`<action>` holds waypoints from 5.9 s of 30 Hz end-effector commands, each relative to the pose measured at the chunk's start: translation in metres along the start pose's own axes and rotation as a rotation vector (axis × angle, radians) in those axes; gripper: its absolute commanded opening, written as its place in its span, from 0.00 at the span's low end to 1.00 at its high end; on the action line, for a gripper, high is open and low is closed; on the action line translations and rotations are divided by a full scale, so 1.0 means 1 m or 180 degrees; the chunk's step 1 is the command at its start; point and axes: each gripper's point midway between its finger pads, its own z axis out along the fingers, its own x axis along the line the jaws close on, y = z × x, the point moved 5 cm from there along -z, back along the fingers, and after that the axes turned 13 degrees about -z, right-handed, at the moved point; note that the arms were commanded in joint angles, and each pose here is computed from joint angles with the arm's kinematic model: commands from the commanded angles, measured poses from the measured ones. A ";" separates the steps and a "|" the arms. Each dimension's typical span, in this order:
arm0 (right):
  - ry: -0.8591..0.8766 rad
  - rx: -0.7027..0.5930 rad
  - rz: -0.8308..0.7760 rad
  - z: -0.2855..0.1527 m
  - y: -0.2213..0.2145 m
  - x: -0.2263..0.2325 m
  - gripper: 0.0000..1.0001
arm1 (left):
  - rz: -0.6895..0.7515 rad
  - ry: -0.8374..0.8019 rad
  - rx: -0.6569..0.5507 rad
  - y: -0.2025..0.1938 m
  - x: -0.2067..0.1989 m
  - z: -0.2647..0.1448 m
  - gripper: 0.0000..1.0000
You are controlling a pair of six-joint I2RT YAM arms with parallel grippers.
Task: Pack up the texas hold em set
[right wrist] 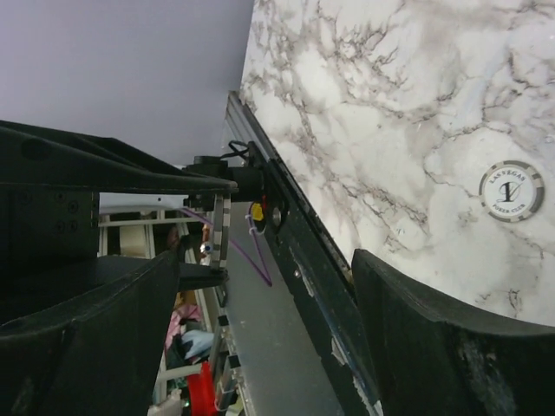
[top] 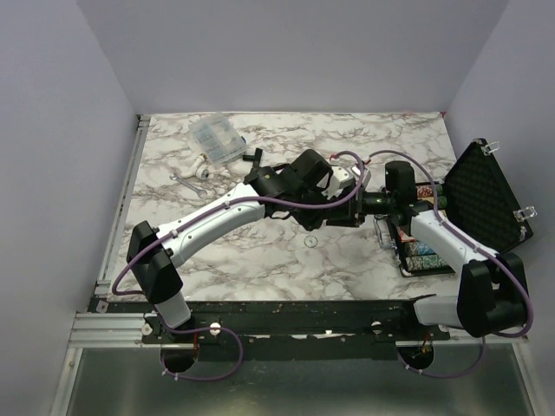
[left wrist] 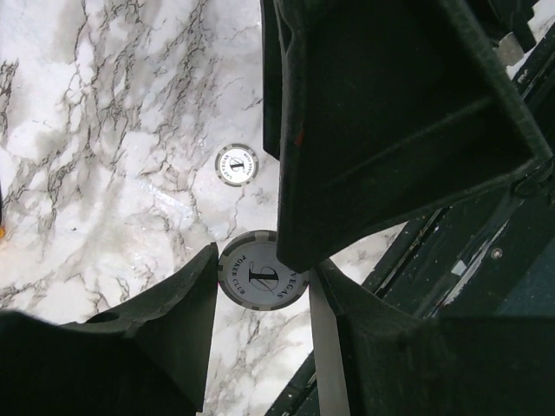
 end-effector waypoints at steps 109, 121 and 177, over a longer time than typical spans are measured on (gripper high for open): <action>-0.5891 0.1097 0.0992 -0.147 -0.028 -0.105 0.01 | 0.0048 0.0773 -0.1560 0.019 -0.010 -0.095 0.93; -0.5935 0.1327 0.1393 -0.142 -0.062 -0.112 0.01 | 0.0076 0.0654 -0.1562 0.016 -0.020 -0.097 0.93; -0.3551 0.0487 0.0304 0.015 -0.004 -0.075 0.89 | 0.0122 0.1033 -0.1691 0.017 -0.012 -0.104 0.94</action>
